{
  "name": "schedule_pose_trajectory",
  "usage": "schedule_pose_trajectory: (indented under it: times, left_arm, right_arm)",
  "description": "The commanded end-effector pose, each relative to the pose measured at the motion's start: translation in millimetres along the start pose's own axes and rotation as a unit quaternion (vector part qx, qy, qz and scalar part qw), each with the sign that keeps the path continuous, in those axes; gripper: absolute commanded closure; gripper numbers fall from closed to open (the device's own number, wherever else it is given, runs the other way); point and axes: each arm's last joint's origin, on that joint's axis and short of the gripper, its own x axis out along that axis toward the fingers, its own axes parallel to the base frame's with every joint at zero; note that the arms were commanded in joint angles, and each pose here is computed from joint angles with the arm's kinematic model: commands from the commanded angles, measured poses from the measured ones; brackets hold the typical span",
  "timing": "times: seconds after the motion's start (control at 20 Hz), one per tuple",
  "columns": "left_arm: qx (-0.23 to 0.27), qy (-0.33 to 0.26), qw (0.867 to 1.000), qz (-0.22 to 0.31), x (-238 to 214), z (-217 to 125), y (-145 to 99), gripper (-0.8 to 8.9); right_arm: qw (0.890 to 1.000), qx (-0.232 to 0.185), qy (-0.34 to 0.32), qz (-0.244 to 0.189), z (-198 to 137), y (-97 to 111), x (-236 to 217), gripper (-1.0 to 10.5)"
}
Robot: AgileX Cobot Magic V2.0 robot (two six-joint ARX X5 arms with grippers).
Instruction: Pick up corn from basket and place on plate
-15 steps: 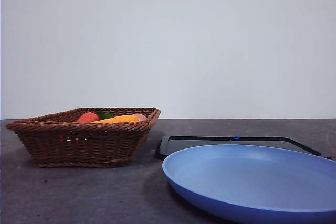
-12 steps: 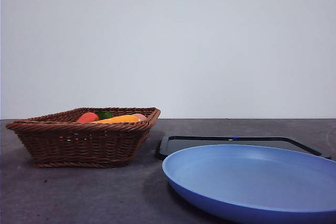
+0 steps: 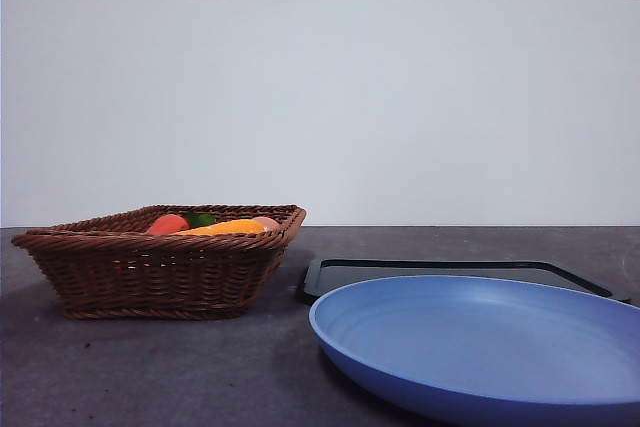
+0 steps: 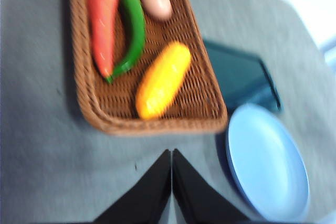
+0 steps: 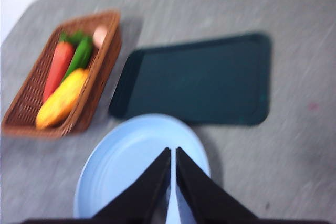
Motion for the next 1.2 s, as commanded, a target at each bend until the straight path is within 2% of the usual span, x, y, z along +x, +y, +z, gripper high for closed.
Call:
schedule_pose_trajectory:
  times: [0.05, 0.2, 0.35, 0.45, 0.55, 0.6, 0.65, 0.9, 1.2]
  left_arm:
    - [0.035, 0.022, 0.999, -0.012, -0.7, 8.7, -5.6, 8.06]
    - [0.033, 0.067, 0.997, -0.018, 4.2, 13.8, -9.8, 8.06]
    - [0.029, 0.082, 0.996, -0.02, 8.2, 14.2, -9.8, 7.96]
    - [0.029, 0.082, 0.996, -0.02, 8.4, 14.4, -9.7, 6.95]
    - [0.028, 0.081, 0.996, -0.021, 8.5, 14.5, -9.8, 5.06]
    - [0.028, 0.081, 0.996, -0.021, 8.5, 14.6, -9.8, 4.36]
    - [0.028, 0.081, 0.996, -0.021, 8.5, 14.6, -9.8, 4.15]
    - [0.028, 0.08, 0.996, -0.021, 8.5, 14.8, -9.9, 4.15]
    - [0.029, 0.08, 0.996, -0.021, 8.5, 14.9, -9.9, 4.22]
  right_arm:
    - [0.999, -0.023, 0.037, 0.013, 8.6, 3.2, 0.9, 9.4]
    - [0.994, -0.016, 0.109, 0.013, 14.7, 3.0, 10.2, 9.4]
    - [0.99, -0.006, 0.142, 0.014, 16.2, 0.4, 21.4, 9.3]
    - [0.988, -0.002, 0.152, 0.012, 16.8, -1.3, 25.6, 8.3]
    - [0.988, 0.001, 0.157, 0.008, 17.3, -2.7, 28.2, 7.1]
    - [0.987, 0.002, 0.159, 0.008, 17.5, -3.2, 29.4, 6.9]
    - [0.987, 0.003, 0.161, 0.008, 17.6, -3.5, 30.4, 6.9]
    - [0.982, 0.017, 0.191, 0.002, 20.2, -10.3, 47.4, 6.9]
    - [0.966, 0.024, 0.257, -0.006, 18.9, -19.7, 88.1, 6.9]
